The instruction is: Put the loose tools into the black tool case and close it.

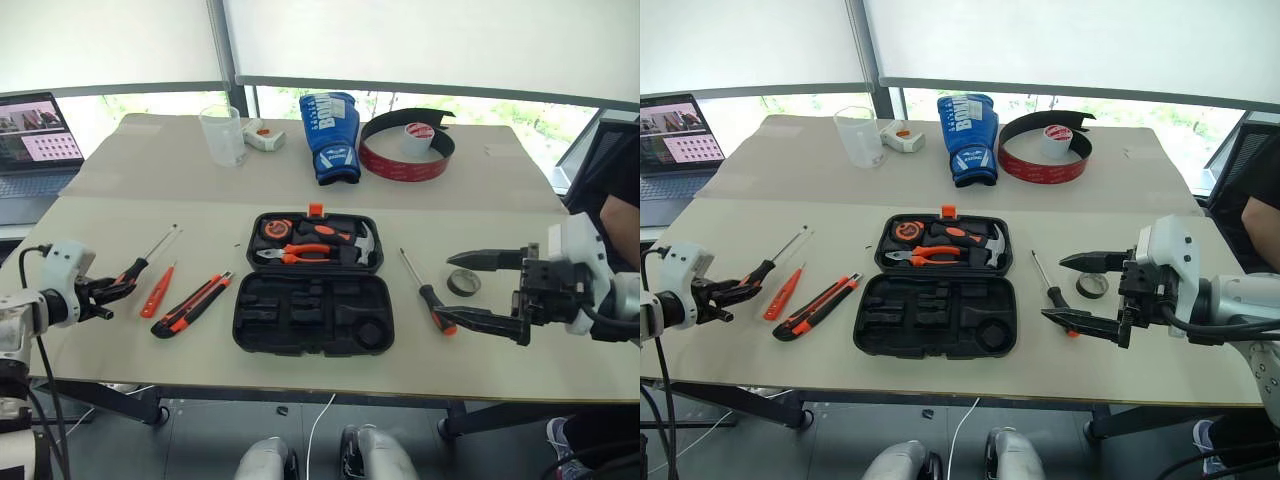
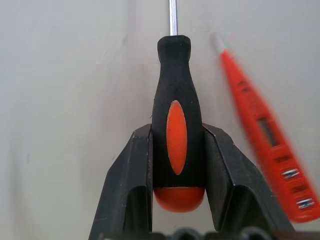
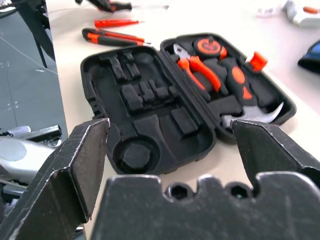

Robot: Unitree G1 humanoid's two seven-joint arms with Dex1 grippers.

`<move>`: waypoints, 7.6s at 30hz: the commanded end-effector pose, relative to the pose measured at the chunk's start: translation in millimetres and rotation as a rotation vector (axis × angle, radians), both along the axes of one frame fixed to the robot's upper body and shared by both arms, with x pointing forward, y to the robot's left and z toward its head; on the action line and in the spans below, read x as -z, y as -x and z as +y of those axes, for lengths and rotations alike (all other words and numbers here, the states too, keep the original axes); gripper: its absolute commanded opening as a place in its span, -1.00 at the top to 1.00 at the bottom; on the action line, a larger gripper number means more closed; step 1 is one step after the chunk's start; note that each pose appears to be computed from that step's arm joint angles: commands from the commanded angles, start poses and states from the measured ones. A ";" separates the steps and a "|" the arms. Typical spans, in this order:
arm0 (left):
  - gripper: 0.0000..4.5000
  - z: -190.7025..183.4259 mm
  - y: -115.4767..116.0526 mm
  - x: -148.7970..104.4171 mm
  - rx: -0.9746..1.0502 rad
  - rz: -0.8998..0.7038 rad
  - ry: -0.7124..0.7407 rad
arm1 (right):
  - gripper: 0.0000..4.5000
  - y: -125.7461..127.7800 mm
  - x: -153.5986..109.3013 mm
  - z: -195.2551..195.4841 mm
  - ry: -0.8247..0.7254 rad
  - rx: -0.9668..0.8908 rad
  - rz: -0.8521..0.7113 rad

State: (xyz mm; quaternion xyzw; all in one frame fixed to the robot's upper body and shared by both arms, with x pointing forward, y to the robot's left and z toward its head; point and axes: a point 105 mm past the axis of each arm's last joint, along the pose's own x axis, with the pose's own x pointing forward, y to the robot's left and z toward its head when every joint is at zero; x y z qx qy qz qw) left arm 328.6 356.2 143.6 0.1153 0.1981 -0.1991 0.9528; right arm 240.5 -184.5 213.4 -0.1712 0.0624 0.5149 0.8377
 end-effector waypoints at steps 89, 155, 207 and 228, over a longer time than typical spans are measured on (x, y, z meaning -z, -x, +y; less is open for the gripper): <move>0.55 -233.8 -41.0 -28.2 1.099 -0.023 -0.214 | -1.00 3.0 25.2 -2.8 -0.033 0.283 -0.024; -1.00 -167.8 74.1 -67.8 0.892 0.019 0.013 | 0.54 -96.3 67.4 90.3 0.367 -0.266 -0.208; -1.00 -73.4 84.0 -29.8 0.279 -0.031 0.034 | 0.18 -59.4 -19.0 119.5 -0.105 -0.360 -0.081; -1.00 -9.3 71.3 -1.7 -0.280 0.153 0.117 | -0.99 -21.9 -11.3 104.1 -0.029 -0.424 -0.068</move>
